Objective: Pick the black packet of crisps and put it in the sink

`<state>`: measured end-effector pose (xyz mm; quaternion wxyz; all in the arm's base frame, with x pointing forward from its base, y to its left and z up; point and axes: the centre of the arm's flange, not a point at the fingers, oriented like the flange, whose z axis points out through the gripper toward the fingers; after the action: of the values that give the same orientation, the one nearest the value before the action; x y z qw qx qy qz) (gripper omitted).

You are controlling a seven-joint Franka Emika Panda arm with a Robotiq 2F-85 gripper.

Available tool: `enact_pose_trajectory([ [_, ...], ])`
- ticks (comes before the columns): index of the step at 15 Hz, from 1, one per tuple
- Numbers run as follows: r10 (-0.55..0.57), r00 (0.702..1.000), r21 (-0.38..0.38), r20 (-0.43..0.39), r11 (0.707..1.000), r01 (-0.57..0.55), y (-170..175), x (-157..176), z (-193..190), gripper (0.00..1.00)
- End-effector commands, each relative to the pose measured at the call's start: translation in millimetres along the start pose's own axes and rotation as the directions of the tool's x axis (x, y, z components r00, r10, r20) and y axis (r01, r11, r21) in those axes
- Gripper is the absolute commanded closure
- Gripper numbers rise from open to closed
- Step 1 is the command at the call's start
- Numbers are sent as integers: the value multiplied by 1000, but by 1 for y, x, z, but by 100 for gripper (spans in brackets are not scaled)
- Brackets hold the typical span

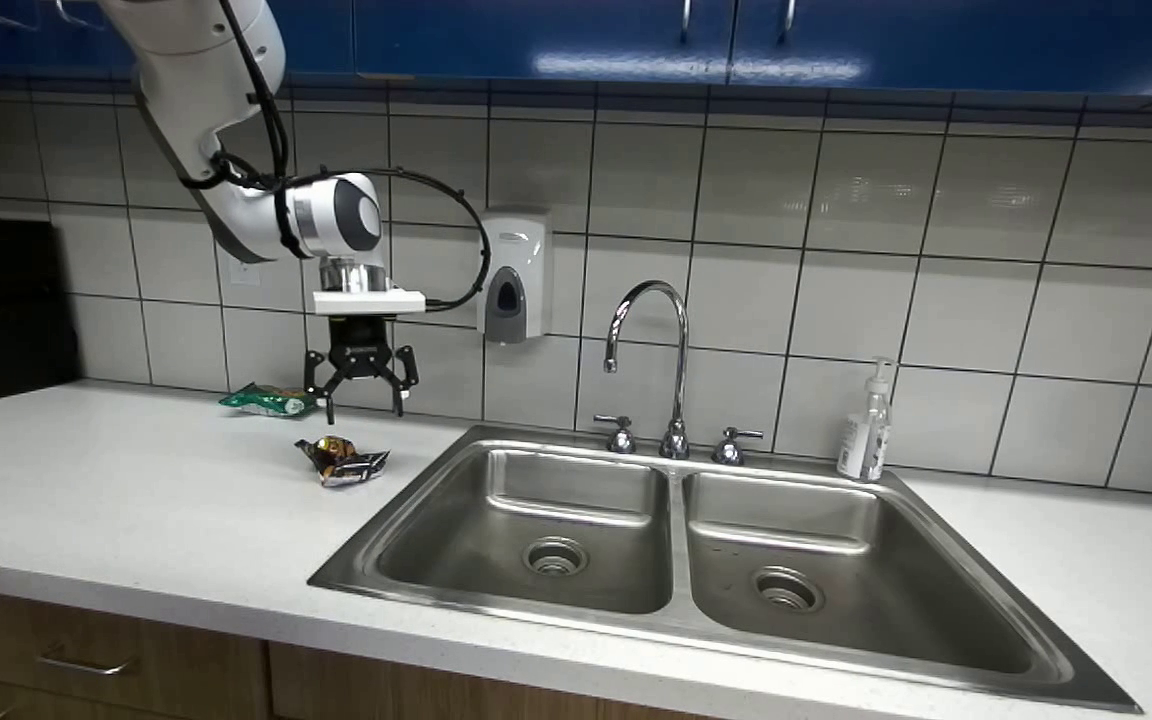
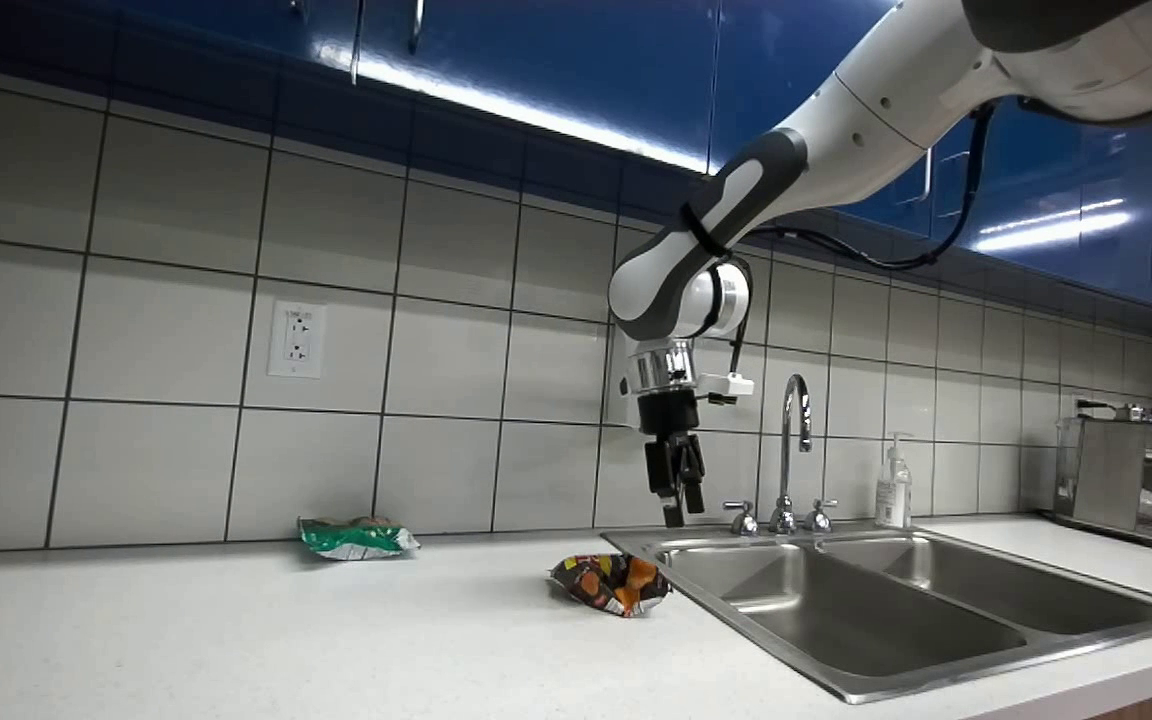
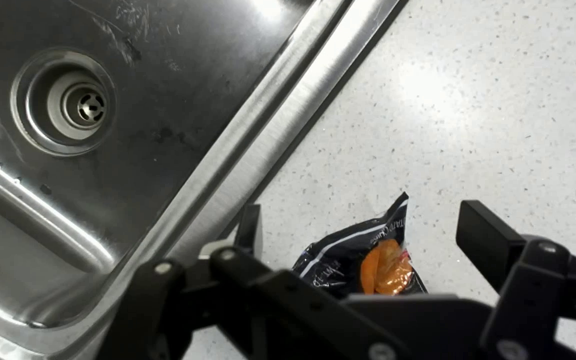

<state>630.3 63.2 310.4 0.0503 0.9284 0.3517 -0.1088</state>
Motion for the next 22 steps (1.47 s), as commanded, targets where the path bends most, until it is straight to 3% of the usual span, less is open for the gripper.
enact_pose_trajectory([
  [1, -35, 999, -12, 10, 999, 36, 1, 12, -11, 0],
  [11, -11, 1000, 0, -1, 1000, 11, -4, 6, 0, 0],
  [22, -102, 995, -21, 11, 995, 102, 1, 47, 37, 0],
])
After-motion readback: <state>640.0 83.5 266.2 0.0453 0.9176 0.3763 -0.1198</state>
